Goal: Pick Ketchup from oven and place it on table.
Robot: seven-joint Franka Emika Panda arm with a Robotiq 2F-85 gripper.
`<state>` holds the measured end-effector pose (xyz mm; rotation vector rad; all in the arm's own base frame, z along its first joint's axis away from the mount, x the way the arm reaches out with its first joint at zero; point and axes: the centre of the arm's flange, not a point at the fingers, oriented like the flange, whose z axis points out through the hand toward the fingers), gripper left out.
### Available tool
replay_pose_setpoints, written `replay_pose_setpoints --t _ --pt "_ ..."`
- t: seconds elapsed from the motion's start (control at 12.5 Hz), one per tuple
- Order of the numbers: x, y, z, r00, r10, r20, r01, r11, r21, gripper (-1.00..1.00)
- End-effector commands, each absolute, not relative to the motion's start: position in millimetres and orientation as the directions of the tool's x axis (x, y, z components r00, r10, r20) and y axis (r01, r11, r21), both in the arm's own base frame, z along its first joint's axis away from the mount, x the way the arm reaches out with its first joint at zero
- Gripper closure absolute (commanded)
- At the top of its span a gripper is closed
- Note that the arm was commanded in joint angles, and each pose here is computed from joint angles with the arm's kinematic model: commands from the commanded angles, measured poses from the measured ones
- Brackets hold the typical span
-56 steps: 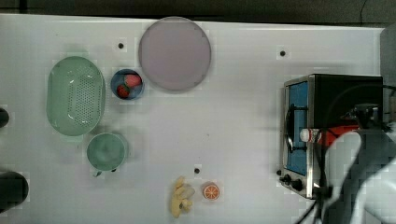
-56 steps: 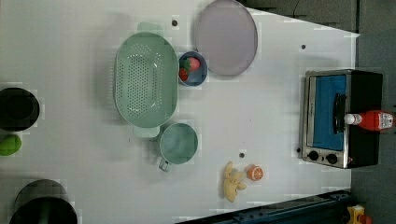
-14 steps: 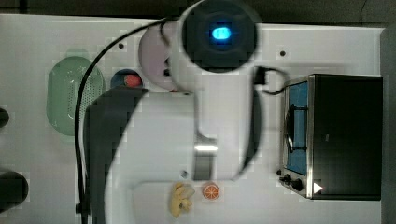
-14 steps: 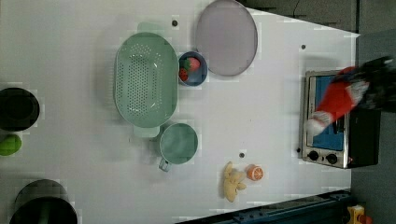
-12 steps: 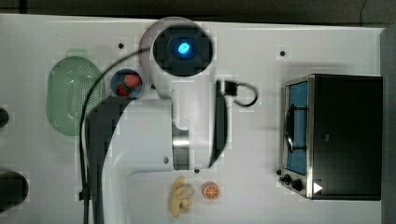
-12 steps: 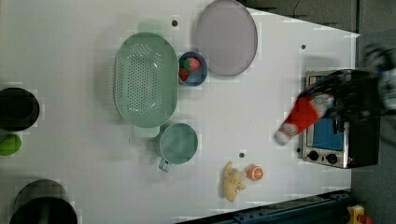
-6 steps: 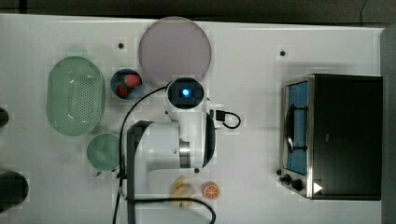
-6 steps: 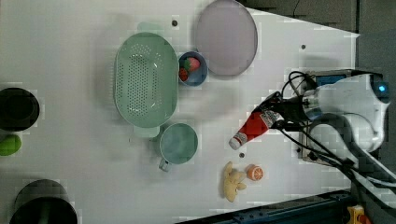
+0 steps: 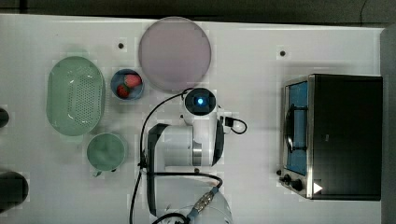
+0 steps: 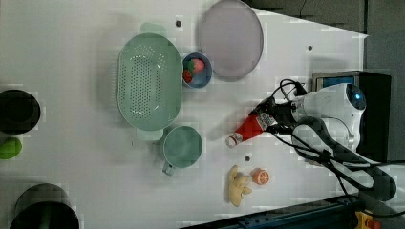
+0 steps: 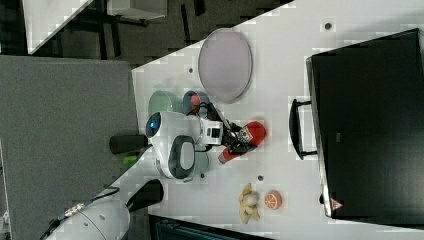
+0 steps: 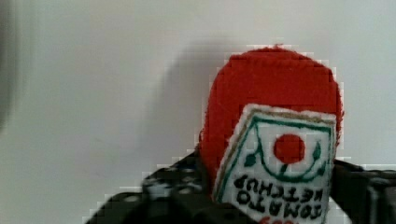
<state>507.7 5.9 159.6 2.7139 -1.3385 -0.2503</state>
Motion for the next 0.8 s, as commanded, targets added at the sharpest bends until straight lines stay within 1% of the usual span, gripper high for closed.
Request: replay_pose_setpoints --t 0.08,0.24,0.4,0.48,0.64,0.8 --pt "527 -1 203 0.55 -0.835 -0.033 -0.83 -0.551 0.087 -1.0" --pt "537 -1 242 0.548 -0.837 -0.001 -0.836 -0.548 0.023 -1.0" --pt "548 -4 302 0.541 -0.841 0.028 -0.84 -0.541 -0.044 -1.0" --pt "549 -4 338 0.54 -0.841 0.031 -0.839 -0.541 -0.063 -1.0" --pt "547 -3 417 0.543 -0.839 0.02 -0.836 -0.543 -0.079 -1.0" --pt "541 -1 504 0.552 -0.833 0.025 -0.827 -0.551 -0.109 -1.0"
